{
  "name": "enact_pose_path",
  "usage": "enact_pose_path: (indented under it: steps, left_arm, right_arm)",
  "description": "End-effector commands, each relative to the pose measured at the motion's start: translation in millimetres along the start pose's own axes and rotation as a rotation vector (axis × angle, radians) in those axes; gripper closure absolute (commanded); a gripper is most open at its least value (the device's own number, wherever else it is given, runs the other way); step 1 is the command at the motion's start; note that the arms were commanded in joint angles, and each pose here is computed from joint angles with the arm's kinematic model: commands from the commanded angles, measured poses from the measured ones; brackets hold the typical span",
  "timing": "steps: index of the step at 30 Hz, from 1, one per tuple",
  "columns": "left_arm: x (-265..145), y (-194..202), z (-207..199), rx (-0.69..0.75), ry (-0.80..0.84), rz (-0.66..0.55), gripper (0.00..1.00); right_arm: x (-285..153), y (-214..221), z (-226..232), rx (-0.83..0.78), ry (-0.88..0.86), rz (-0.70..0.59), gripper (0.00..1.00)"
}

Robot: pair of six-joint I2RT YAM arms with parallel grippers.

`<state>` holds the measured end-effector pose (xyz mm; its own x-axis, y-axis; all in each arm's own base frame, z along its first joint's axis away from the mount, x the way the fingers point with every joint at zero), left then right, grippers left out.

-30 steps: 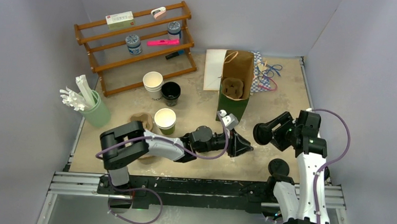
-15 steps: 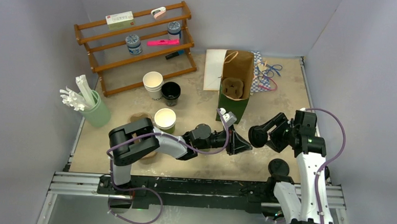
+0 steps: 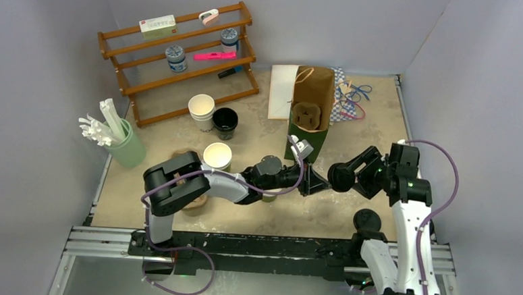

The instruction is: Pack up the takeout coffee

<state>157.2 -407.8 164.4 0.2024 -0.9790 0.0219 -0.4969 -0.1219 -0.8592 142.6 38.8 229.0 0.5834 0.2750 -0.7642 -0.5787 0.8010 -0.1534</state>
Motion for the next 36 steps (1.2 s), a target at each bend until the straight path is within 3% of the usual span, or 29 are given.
enact_pose_path:
  steps: [1, 7, 15, 20, 23, 29, 36]
  left_arm:
    - [3.6, 1.1, 18.0, -0.011, -0.098, 0.007, 0.85]
    - [0.4, 5.1, 27.4, 0.003, -0.199, 0.061, 0.85]
    - [-11.3, -14.3, 10.0, 0.07, -0.204, 0.06, 0.81]
    - [-27.4, -42.3, -18.4, 0.146, -0.21, 0.074, 0.77]
    - [-48.4, -63.6, -29.5, 0.174, -0.246, 0.071, 0.75]
    - [-105.0, -85.8, -40.4, 0.207, -0.39, 0.073, 0.73]
    - [-170.6, -77.0, -29.5, 0.198, -0.603, 0.108, 0.7]
  right_arm:
    - [-17.3, -0.2, 14.6, -0.029, -0.035, 0.007, 0.35]
    - [-25.3, -10.1, 26.9, -0.036, -0.022, -0.036, 0.35]
    - [-25.7, -31.0, 28.0, -0.092, 0.032, -0.226, 0.35]
    - [-14.3, -21.2, 23.8, -0.213, -0.083, -0.174, 0.35]
    - [-3.3, -11.4, 20.4, -0.287, -0.205, -0.109, 0.46]
    - [11.3, 10.1, 24.9, -0.436, -0.271, 0.011, 0.51]
    - [10.9, 46.0, 39.7, -0.678, -0.297, 0.081, 0.53]
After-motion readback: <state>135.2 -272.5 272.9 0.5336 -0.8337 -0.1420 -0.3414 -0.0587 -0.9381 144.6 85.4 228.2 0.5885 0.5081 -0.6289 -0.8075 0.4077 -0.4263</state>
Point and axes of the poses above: each gripper's point midway between its finger pads, its own x axis out along the fingers, its own z axis along the line the jaws close on, y = z × x, the point moved 9 cm from there along -x, back along the fingers, and after that the axes turned 6 degrees about x, right-handed, at the moved point
